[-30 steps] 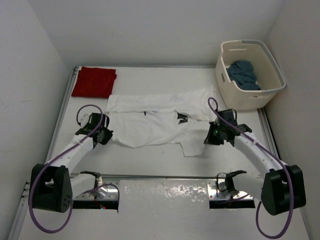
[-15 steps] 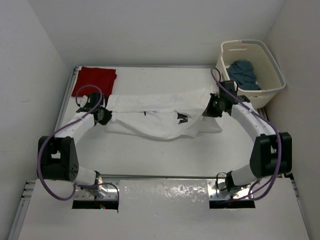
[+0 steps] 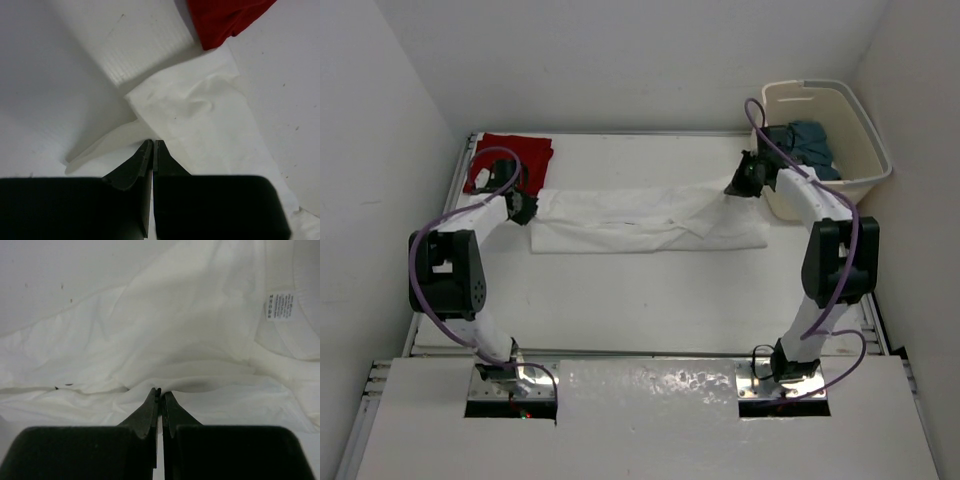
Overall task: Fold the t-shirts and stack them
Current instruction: Fold the other side of the tshirt into a rectangle
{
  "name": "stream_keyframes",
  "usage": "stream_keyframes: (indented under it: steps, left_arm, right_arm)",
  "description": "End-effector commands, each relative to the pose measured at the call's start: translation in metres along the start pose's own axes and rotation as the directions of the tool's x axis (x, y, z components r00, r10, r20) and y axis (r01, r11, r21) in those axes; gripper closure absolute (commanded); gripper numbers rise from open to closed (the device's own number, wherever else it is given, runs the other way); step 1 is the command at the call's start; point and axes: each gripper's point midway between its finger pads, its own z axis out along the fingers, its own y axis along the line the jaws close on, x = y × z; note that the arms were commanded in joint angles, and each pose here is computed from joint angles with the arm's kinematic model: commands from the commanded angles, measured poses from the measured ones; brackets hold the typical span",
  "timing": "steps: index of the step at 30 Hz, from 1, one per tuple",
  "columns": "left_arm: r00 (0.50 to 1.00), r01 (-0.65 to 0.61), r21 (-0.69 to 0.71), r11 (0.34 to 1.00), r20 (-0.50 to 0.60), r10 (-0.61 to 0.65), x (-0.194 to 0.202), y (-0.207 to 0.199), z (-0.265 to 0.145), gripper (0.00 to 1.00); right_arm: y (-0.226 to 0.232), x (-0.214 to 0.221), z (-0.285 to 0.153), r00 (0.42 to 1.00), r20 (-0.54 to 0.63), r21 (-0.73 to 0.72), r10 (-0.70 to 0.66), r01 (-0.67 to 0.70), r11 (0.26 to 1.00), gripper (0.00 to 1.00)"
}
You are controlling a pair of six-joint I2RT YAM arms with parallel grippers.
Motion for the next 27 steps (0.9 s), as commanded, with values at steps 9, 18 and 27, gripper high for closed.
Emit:
stream_keyframes:
  steps: [9, 18, 27]
  left_arm:
    - [0.991, -0.001, 0.000, 1.000, 0.134, 0.001, -0.046, -0.031, 0.011, 1.00]
    - [0.994, -0.029, 0.037, 0.999, 0.107, 0.025, -0.040, -0.052, 0.061, 1.00]
    - [0.984, -0.057, 0.034, 0.998, 0.173, 0.050, -0.068, -0.067, 0.035, 0.00]
  right_arm:
    - [-0.012, -0.049, 0.018, 0.997, 0.075, 0.036, 0.033, -0.035, 0.999, 1.00]
    - [-0.018, -0.059, 0.072, 0.997, 0.080, 0.007, 0.016, -0.017, 1.000, 1.00]
    - [0.013, -0.076, 0.070, 0.990, 0.096, -0.071, -0.100, 0.107, 0.992, 0.37]
